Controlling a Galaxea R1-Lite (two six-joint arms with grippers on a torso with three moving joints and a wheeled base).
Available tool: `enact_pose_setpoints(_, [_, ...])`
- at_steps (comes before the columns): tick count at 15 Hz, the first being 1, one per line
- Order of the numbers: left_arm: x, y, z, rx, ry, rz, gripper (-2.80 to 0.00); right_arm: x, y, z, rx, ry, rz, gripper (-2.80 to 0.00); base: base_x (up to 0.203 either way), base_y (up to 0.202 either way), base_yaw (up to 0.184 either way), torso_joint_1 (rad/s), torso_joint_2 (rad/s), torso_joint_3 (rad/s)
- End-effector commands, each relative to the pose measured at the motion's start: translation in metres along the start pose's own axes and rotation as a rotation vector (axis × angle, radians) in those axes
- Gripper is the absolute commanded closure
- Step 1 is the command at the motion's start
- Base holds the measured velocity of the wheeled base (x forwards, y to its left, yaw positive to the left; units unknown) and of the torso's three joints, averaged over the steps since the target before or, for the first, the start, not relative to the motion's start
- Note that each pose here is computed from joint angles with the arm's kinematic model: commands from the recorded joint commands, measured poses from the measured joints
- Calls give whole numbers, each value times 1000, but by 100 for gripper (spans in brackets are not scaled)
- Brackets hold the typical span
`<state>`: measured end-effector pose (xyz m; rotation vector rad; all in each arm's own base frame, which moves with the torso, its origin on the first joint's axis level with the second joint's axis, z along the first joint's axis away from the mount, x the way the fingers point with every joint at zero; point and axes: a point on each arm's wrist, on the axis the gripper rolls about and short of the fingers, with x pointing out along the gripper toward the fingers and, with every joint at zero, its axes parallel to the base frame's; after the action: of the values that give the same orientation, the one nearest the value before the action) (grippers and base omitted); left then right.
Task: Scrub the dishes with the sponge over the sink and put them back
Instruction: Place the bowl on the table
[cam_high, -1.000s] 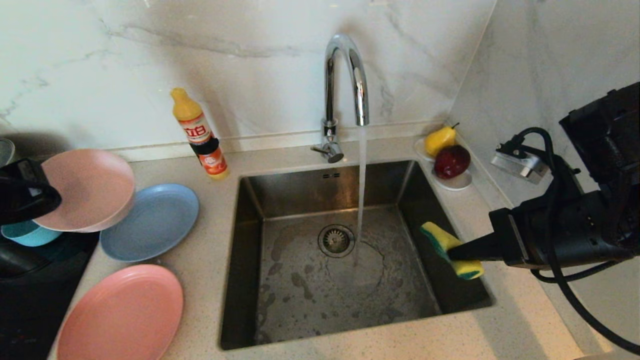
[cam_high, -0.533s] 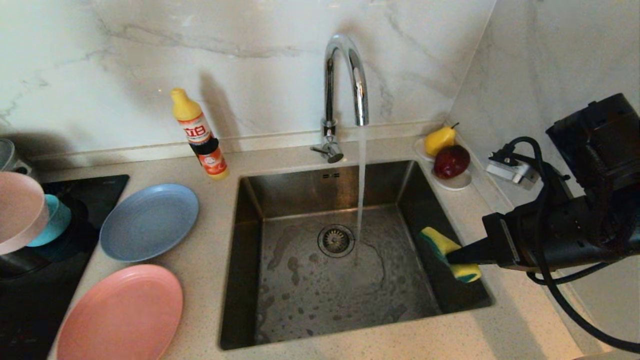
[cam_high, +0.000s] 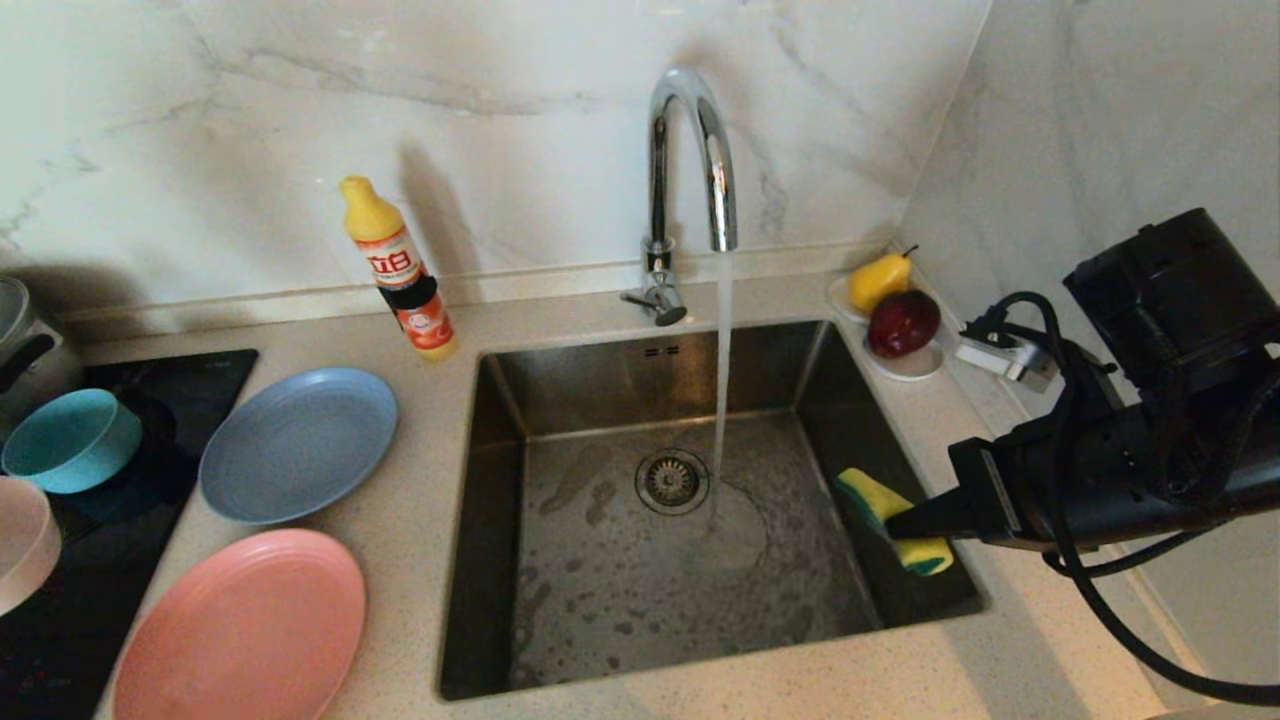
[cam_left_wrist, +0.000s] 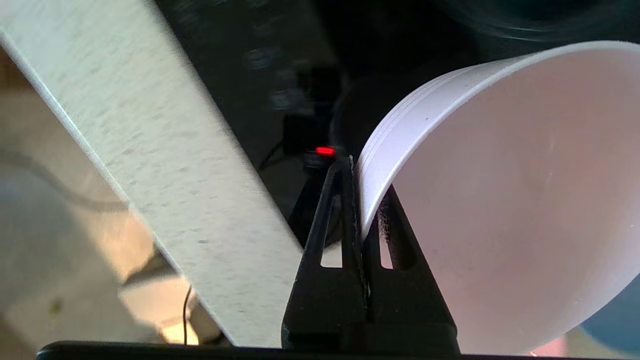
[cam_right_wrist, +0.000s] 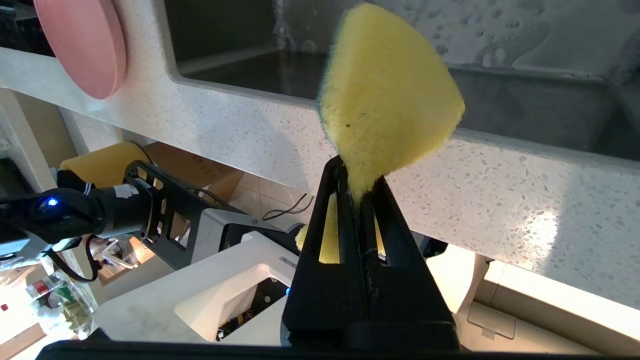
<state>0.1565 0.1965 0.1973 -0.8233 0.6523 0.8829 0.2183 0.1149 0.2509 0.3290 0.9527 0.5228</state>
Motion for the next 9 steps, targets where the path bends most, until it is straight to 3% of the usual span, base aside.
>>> enact_pose_setpoints(1, [26,15,3,-46,63,49,0,2,0,1,3,7,2,0,0,0,0,0,0,0])
enact_pose_setpoints(9, [72,40,2,-99,86,93,0,10,-1,5,-6,-19,19,0,0,0,0,0,0,0])
